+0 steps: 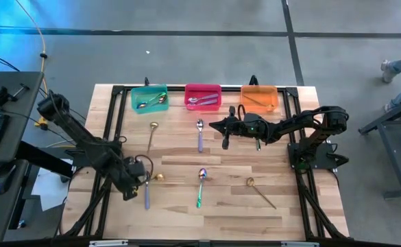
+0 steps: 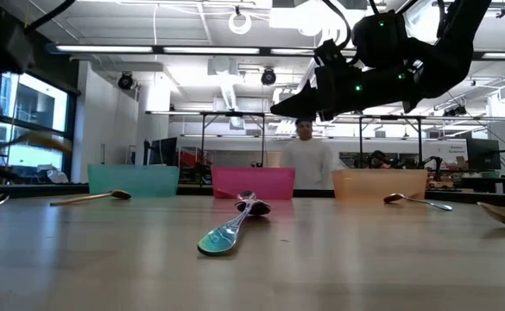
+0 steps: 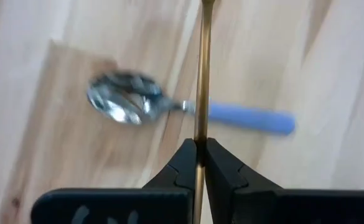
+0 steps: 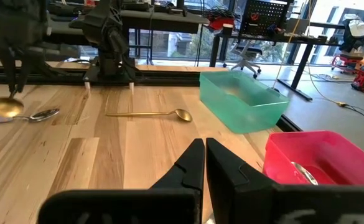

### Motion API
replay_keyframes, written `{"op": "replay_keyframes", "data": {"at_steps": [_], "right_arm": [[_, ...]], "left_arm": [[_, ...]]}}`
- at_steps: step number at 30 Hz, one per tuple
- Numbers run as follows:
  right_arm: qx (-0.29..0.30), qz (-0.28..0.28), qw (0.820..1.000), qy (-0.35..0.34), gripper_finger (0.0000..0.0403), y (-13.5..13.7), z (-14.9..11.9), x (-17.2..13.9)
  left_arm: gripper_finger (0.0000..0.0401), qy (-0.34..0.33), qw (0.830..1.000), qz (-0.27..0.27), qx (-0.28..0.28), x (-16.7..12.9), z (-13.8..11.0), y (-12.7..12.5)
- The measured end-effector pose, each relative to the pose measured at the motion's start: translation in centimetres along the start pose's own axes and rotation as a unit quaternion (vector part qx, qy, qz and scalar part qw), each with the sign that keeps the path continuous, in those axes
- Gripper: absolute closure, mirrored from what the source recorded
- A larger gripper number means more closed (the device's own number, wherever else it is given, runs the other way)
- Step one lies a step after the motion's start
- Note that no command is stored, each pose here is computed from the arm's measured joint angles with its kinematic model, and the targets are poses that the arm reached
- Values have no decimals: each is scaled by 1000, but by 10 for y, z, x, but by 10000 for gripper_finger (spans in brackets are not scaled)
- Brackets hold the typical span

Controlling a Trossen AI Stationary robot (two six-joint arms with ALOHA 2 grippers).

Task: Sort silverware by color (type)
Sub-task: Put the gold spoon into the orange bin

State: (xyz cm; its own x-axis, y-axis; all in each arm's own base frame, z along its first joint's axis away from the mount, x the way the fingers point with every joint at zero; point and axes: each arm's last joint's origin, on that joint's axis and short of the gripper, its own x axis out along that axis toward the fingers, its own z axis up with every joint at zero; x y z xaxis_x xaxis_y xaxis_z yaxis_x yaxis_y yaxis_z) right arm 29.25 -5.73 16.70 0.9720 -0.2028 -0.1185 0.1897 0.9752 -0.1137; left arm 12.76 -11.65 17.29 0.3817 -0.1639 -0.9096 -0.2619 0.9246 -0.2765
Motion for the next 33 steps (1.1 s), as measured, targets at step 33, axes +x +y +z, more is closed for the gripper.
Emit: {"op": "replay_keyframes", "data": {"at_steps": [33], "right_arm": [[111, 79, 990, -39, 379, 15, 39, 38]], "left_arm": [[400, -564, 822, -39, 68, -2, 103, 114]]}}
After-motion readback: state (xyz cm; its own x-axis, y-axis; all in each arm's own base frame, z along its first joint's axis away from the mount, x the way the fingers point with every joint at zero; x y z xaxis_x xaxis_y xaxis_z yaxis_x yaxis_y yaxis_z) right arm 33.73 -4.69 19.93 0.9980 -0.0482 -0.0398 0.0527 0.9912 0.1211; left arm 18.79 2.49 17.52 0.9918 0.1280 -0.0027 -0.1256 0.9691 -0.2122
